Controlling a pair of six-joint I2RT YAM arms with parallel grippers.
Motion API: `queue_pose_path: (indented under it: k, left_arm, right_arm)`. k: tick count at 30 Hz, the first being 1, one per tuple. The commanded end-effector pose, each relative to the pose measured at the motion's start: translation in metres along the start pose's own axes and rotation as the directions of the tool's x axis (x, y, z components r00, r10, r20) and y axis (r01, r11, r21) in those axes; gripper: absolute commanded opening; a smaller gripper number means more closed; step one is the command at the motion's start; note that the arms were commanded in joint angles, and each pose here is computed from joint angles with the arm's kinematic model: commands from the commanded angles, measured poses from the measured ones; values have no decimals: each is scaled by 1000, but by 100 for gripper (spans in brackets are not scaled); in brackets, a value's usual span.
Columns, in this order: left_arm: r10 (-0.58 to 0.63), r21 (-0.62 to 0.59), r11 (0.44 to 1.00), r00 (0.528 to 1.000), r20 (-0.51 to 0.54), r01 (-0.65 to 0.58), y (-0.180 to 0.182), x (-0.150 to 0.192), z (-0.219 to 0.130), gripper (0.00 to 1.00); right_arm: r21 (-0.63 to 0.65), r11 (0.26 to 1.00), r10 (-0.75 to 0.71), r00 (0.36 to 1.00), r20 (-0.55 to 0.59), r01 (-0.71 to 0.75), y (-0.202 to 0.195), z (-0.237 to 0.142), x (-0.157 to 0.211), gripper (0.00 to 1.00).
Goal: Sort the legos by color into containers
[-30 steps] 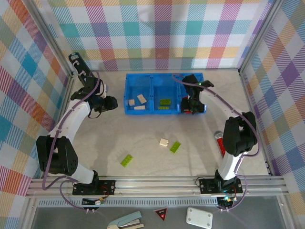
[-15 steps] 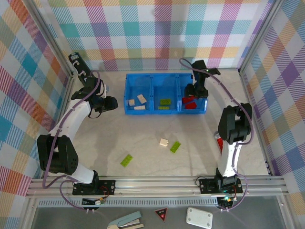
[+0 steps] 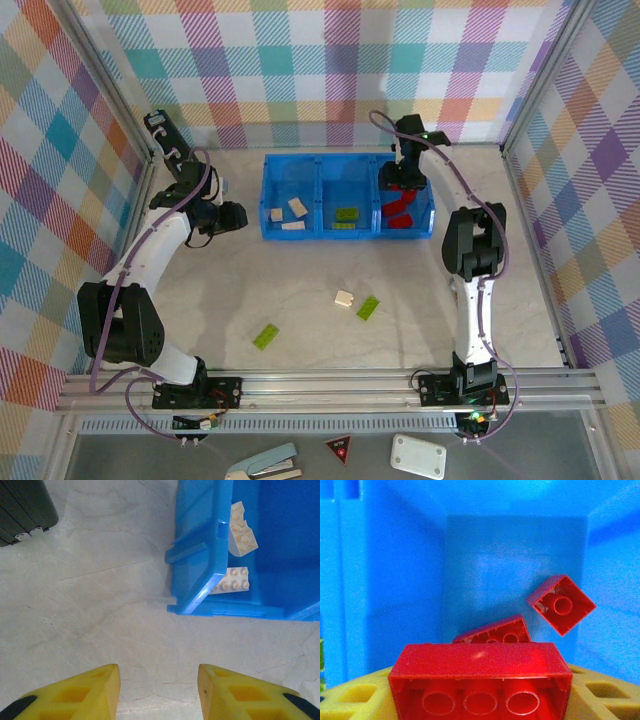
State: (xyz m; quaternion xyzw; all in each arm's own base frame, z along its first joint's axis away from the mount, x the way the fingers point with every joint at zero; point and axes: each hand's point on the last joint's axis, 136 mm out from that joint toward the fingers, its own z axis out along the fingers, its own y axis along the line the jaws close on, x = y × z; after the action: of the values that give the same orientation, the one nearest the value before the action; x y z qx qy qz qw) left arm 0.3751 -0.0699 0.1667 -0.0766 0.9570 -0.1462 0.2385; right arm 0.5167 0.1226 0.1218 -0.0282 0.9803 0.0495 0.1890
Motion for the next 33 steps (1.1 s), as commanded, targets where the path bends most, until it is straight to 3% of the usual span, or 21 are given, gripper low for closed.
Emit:
queue_pose_path:
  k: [1, 16, 28, 33]
  left_arm:
    - [0, -16, 1000, 1000, -15, 0, 7, 3, 4, 45]
    - [3, -40, 999, 1000, -11, -3, 12, 4, 6, 45]
    - [7, -42, 999, 1000, -3, -7, 12, 3, 5, 45]
    - [6, -38, 999, 1000, -7, -6, 12, 4, 6, 44]
  right_arm:
    - [-6, 1000, -7, 998, 61, 7, -3, 5, -19, 14]
    - [46, 999, 5, 985, 175, -13, -18, 35, -53, 22]
    - [74, 997, -17, 981, 193, 2, -21, 48, -64, 41]
    - [78, 997, -16, 982, 190, 1, -23, 45, -63, 54]
